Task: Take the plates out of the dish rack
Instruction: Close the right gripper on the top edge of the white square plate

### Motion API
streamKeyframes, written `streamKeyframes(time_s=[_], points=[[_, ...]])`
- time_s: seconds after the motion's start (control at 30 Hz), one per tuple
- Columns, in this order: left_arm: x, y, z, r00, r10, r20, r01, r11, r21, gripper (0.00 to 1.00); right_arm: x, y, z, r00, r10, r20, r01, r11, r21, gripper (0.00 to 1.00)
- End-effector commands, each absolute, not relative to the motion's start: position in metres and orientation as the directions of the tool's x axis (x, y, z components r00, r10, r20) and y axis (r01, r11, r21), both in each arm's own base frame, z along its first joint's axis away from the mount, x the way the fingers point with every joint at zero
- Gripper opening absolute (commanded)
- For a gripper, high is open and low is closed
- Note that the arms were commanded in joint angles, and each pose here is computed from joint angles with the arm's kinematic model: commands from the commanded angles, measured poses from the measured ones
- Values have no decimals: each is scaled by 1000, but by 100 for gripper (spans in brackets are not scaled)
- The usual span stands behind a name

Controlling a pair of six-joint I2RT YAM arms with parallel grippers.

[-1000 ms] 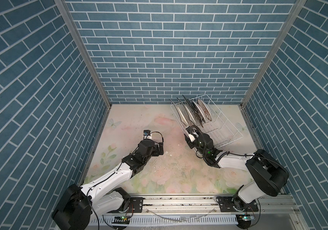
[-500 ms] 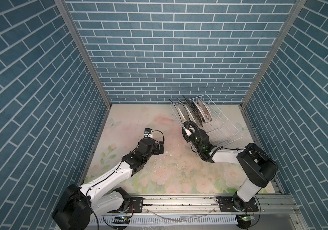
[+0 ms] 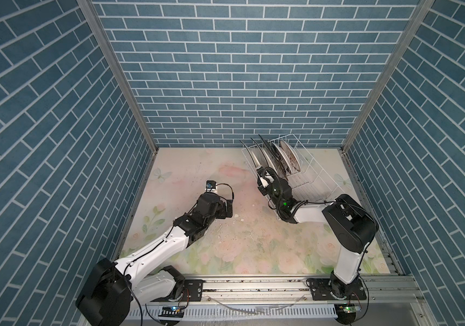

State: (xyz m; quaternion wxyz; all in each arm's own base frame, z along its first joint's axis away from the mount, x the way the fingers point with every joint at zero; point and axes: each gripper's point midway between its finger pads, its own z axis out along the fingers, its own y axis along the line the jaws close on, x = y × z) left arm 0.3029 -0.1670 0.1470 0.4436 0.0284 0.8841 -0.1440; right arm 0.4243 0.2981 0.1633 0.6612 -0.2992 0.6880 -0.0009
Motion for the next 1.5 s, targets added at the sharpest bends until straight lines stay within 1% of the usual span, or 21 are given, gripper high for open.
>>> streamKeyframes(time_s=[0.0, 0.2, 0.33, 0.67, 0.9, 1.27, 1.47], points=[[305, -168, 159, -593, -116, -797, 190, 942, -278, 100, 437, 298, 185, 136, -396, -908, -349, 839, -418, 43], [305, -162, 161, -593, -111, -798, 180, 947, -266, 100, 439, 300, 182, 193, -382, -904, -322, 846, -426, 39], [304, -159, 161, -596, -114, -795, 173, 949, -265, 100, 441, 297, 180, 196, -377, -905, -308, 853, -422, 36], [304, -157, 159, -601, -110, -792, 167, 951, -259, 100, 440, 298, 179, 192, -377, -906, -328, 846, -421, 22], [302, -155, 159, -602, -108, -791, 164, 953, -255, 100, 440, 303, 180, 212, -385, -898, -328, 838, -437, 17], [297, -148, 160, -597, -106, -795, 151, 959, -242, 100, 442, 303, 188, 270, -381, -884, -214, 872, -441, 5], [295, -145, 162, -592, -106, -799, 146, 961, -235, 100, 439, 310, 190, 293, -393, -872, -231, 856, -463, 0]])
